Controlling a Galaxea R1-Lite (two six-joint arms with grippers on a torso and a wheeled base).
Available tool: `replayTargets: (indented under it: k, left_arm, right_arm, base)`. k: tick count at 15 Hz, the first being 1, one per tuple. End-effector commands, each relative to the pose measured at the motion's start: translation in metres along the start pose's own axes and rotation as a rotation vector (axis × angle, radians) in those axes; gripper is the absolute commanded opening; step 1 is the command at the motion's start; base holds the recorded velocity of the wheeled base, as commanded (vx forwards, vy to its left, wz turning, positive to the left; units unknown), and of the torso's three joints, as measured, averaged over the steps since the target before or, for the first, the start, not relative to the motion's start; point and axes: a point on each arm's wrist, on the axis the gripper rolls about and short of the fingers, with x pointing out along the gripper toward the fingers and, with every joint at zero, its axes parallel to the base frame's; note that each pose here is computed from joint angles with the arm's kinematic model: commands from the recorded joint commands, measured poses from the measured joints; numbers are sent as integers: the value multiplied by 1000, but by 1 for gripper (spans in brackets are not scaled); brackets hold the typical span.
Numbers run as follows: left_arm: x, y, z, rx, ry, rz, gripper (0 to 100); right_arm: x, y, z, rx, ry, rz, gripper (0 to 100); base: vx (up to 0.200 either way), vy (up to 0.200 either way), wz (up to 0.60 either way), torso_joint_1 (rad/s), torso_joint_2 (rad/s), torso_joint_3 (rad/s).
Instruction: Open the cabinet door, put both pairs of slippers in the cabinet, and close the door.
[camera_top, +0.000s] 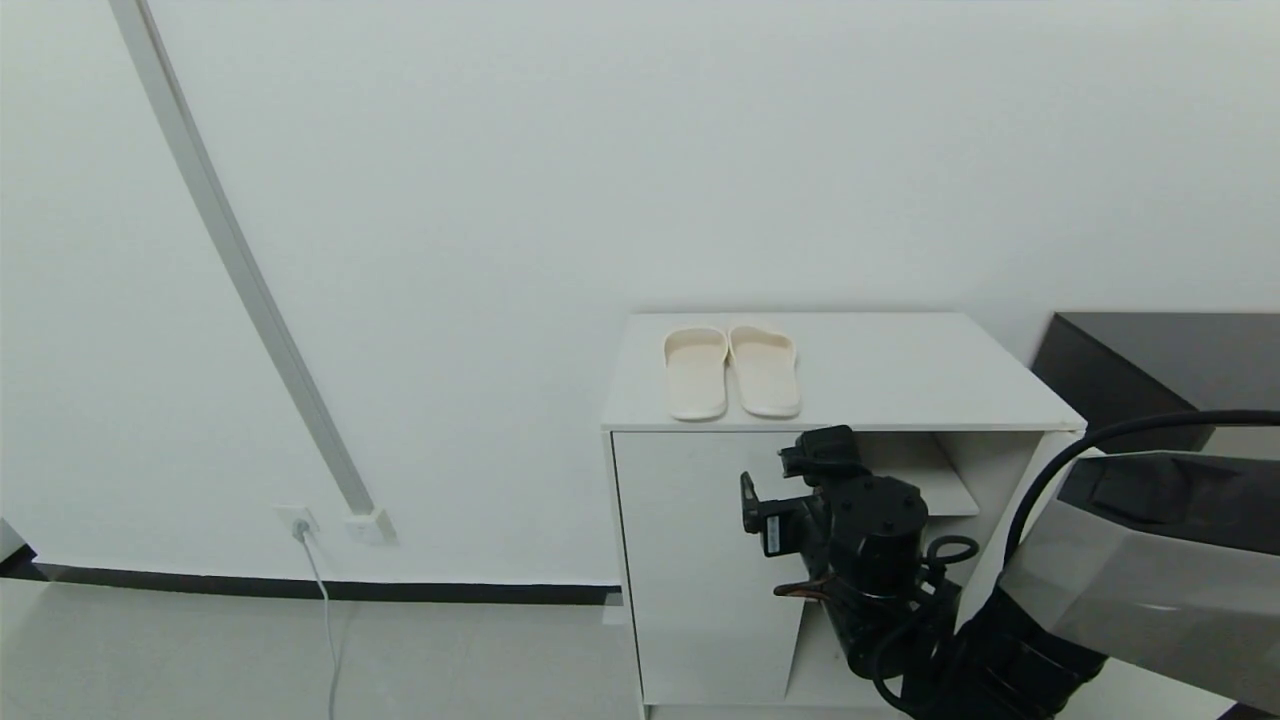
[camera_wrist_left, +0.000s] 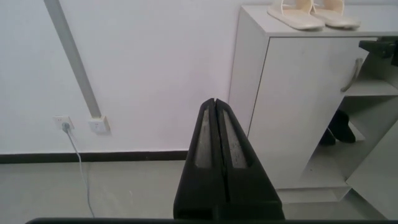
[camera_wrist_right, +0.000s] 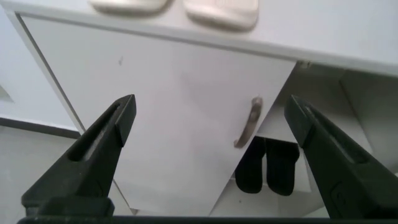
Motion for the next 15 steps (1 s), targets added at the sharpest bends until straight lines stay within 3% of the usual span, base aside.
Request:
replayTargets:
  k: [1, 4, 8, 11, 15]
  left_arm:
    - [0, 0, 0, -1, 1, 0, 0]
    - [0, 0, 0, -1, 1, 1, 0]
    - [0, 0, 0, 4, 1, 0, 0]
    - [0, 0, 0, 4, 2, 0, 0]
    - [0, 0, 0, 6, 2, 0, 0]
  right_arm:
    - [1, 0, 0, 0, 1, -2, 100]
    - [1, -2, -1, -3, 4, -4, 100]
    - [1, -1, 1, -2, -16, 53, 100]
    - [14, 6, 21, 24, -27, 51, 100]
    - [38, 15, 85, 114, 62, 32, 100]
  base:
    - [0, 0, 0, 271, -618, -344]
    - [0, 0, 0, 204, -461, -258]
    - [0, 0, 0, 30, -55, -29]
    - [0, 0, 0, 0, 0, 0]
    - [0, 0, 0, 0, 0, 0]
